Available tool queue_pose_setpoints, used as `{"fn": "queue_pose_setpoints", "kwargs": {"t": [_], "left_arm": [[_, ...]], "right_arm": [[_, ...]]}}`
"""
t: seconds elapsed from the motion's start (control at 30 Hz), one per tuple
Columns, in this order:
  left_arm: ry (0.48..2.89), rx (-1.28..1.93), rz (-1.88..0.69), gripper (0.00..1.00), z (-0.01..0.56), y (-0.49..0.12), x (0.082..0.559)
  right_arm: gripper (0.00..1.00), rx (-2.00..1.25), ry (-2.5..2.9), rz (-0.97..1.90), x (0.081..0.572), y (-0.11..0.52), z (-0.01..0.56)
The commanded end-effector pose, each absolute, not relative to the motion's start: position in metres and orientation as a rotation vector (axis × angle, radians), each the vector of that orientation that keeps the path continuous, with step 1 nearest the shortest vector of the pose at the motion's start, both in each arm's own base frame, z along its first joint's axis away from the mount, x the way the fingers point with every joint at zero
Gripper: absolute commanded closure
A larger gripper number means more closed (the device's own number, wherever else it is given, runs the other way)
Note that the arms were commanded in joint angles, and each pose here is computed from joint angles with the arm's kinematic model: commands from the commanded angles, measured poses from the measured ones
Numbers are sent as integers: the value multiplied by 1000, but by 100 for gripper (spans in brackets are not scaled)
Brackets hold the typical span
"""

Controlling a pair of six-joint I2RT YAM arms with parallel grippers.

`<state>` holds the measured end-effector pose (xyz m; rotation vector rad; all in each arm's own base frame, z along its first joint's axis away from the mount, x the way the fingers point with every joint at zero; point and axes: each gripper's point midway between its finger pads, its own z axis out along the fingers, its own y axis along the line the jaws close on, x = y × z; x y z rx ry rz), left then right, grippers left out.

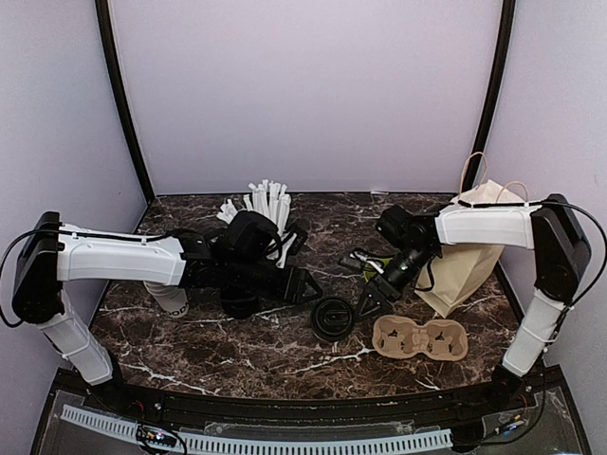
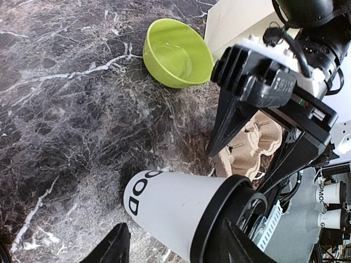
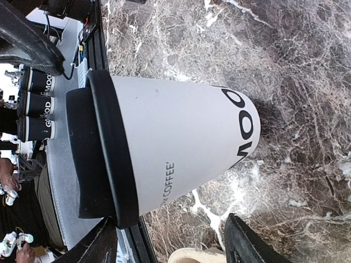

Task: Pack the takeout coffee

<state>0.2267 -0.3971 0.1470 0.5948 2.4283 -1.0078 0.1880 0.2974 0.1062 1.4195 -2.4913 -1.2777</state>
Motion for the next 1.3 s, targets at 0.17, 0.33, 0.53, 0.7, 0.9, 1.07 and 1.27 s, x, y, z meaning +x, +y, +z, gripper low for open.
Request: {"fn": "queue_pose_setpoints", "kwargs": {"t": [0.17,0.33,0.53,0.7,0.9,1.07,1.27], "left_arm": [[2398,642,-1039,42,149,-409,225],[2381,634,-1007,44,151,-404,229],[2394,626,-979,46,147,-398,228],[2396,612,-954,47,144,-392,228],[2380,559,-864,46,148,-379,238],[2365,577,-796,44,158,-371,242],[2358,607,-727,44,164,-366,248]], "right_arm": [[32,1431,-2520,-1342,200,295,122],[32,1438,-2521,-1351,207,300,126],[30,1463,-2531,-1359,213,303,132],[30,1474,-2534,-1360,215,304,135],[31,1498,-2544,-1354,217,304,138],[29,1505,-2543,-1357,216,304,139],[26,1505,-2551,-1353,210,300,140]]}}
